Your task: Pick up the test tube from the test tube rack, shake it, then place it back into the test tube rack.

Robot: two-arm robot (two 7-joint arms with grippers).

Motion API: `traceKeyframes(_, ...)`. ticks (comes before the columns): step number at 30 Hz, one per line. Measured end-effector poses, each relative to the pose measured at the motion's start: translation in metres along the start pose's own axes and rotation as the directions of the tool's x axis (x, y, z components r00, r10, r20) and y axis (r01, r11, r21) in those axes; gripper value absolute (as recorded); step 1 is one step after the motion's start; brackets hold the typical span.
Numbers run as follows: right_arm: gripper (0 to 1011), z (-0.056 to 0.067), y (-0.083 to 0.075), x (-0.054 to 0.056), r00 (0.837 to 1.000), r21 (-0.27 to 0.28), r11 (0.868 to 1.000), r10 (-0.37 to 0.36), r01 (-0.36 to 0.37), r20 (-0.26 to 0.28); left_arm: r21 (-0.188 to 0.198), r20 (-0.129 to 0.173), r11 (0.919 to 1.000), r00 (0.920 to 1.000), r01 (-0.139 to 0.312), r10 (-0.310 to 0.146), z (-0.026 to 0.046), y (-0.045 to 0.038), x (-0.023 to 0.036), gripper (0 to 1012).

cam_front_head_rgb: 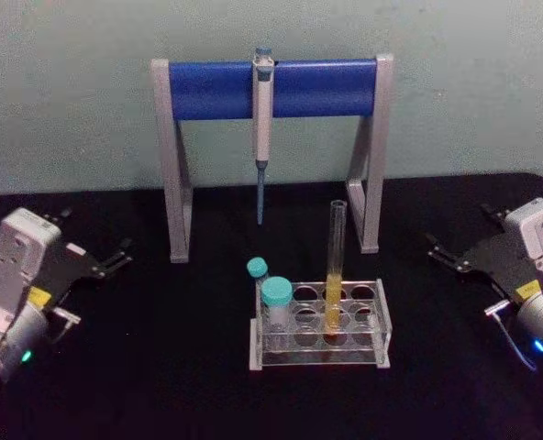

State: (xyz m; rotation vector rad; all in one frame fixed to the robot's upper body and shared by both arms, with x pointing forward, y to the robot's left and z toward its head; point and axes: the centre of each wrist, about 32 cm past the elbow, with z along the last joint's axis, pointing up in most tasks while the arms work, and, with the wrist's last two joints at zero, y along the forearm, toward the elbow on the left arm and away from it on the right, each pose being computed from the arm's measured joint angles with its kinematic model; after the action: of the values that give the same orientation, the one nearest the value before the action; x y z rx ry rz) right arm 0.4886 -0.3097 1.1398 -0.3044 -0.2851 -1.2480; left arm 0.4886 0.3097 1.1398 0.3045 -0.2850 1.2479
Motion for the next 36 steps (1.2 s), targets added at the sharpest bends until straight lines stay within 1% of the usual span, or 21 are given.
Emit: traceKeyframes(36, 1000, 0.0000, 0.0000, 0.0000, 1.000, 0.000, 1.000, 0.000, 0.000, 0.000, 0.000, 0.000, 1.0000, 1.0000, 0.000, 0.000, 0.0000, 0.0000, 0.0000, 1010)
